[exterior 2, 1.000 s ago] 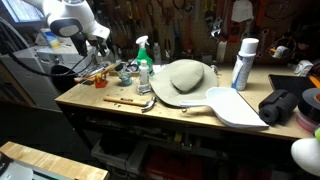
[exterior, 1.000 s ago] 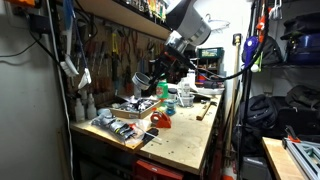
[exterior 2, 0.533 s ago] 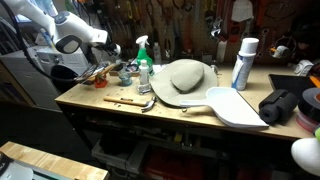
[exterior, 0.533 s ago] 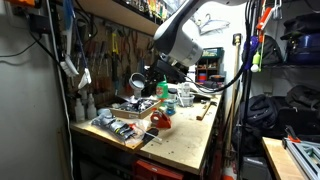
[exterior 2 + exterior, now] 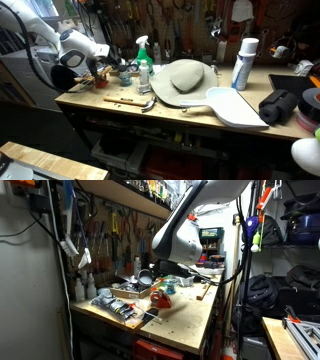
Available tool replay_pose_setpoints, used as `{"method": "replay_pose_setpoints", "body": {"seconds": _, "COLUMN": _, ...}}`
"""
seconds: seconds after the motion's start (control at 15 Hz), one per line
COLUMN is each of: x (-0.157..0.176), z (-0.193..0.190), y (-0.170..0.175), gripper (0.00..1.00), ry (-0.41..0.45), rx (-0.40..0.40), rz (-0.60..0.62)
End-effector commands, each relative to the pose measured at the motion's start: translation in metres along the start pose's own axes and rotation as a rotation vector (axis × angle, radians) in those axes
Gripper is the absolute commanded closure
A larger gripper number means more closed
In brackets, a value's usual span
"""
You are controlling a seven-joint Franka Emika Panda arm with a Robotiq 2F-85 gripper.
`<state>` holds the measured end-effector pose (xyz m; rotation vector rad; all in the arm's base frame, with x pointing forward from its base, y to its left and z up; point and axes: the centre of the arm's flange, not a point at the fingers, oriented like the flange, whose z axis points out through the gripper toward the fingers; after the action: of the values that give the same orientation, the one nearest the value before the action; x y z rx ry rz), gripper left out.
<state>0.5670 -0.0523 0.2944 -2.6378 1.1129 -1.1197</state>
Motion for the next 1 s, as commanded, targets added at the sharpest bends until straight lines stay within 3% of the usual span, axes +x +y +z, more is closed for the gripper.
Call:
{"method": "replay_pose_setpoints", "body": {"seconds": 0.0, "x": 0.024, "z": -0.028, "y": -0.035, "gripper": 0.99, "ry": -0.137, "rx": 0.011, "rz": 0.043}}
{"method": "replay_pose_setpoints", "body": {"seconds": 0.07, "x": 0.027, "z": -0.029, "y": -0.038, "gripper": 0.99, "ry": -0.202, "rx": 0.024, "rz": 0.030}}
{"method": "replay_pose_setpoints", "body": {"seconds": 0.2, "x": 0.030, "z": -0.032, "y": -0.043, "gripper": 0.99, "ry": -0.250, "rx": 0.033, "rz": 0.034}}
{"method": "replay_pose_setpoints", "body": {"seconds": 0.4, "x": 0.030, "z": -0.041, "y": -0.056, "gripper": 0.99, "ry": -0.238, "rx": 0.069, "rz": 0.126}}
{"method": "replay_pose_setpoints", "body": {"seconds": 0.47, "x": 0.029, "z": -0.020, "y": -0.037, "gripper": 0.97, "ry": -0.221, "rx": 0.058, "rz": 0.076}}
{"method": "replay_pose_setpoints", "body": {"seconds": 0.67, "x": 0.024, "z": -0.026, "y": -0.053, "gripper": 0.99, "ry": -0.206, "rx": 0.080, "rz": 0.132}}
{"method": "replay_pose_setpoints", "body": {"seconds": 0.93, "x": 0.019, "z": -0.009, "y": -0.067, "gripper": 0.99, "ry": -0.186, "rx": 0.049, "rz": 0.198}}
